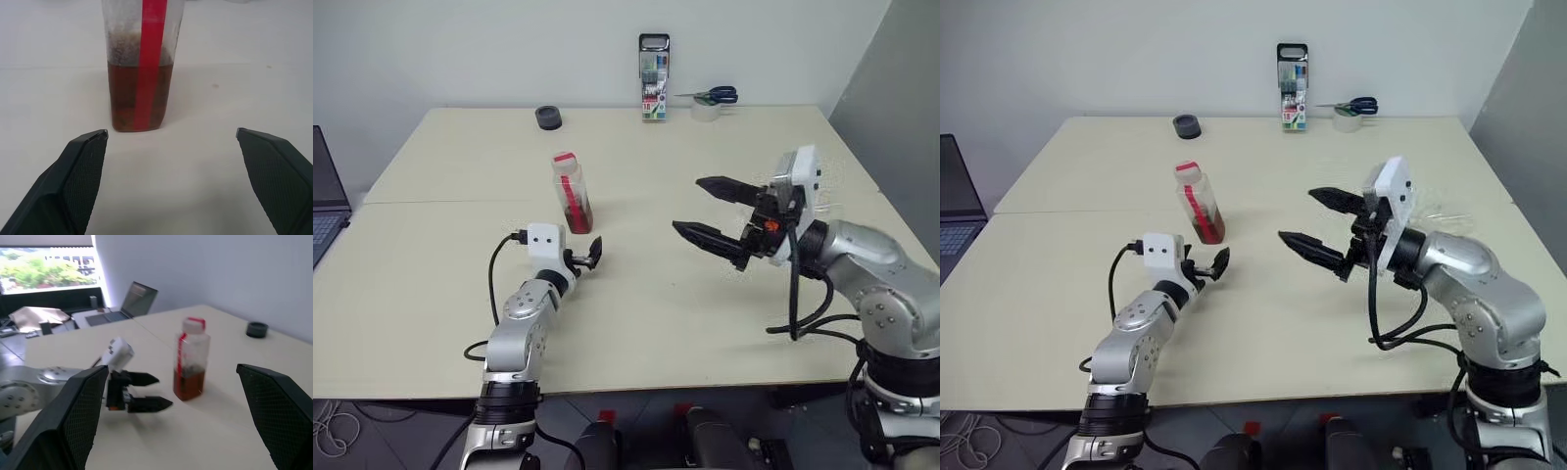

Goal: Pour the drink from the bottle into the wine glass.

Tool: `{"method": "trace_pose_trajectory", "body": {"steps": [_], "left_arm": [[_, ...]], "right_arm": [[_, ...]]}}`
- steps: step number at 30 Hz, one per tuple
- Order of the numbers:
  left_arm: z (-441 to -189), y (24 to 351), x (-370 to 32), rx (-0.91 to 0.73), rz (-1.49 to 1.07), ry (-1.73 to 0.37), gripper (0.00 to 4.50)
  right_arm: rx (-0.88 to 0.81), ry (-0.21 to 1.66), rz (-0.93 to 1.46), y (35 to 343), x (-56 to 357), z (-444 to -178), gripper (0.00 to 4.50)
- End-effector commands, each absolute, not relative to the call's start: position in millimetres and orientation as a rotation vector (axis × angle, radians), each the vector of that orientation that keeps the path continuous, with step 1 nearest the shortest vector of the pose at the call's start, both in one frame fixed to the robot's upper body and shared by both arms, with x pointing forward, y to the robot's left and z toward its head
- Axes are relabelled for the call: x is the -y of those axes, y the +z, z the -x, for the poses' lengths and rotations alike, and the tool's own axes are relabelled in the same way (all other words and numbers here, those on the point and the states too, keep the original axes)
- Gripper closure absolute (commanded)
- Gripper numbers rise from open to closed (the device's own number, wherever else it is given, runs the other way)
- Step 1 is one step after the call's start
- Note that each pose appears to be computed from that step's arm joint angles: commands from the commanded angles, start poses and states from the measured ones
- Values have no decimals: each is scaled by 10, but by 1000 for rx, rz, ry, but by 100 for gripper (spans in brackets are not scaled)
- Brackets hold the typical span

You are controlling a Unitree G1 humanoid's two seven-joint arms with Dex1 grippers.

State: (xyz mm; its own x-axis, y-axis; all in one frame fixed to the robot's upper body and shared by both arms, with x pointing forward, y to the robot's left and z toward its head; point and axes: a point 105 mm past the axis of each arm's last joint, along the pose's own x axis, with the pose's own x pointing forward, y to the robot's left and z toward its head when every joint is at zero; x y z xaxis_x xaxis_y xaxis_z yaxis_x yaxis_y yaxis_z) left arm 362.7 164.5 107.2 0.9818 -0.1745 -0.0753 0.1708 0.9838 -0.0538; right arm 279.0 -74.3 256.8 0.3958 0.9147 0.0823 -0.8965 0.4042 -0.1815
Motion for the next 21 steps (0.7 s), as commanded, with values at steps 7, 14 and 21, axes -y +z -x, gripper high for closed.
{"method": "trace_pose_trajectory", "body": {"steps": [7,14,21], "left_arm": [[-3596,1436,-1733,40,17,-131,1],[-3711,1617,-1867,83,-6,-103,1],[-3834,1753,-1838,115,-10,-127,1]], "right_arm": [[218,1098,101,2595,745,-2885,0],[220,1084,84,2541,705,-2870,0],[223,1064,81,2523,696,-2869,0]]}}
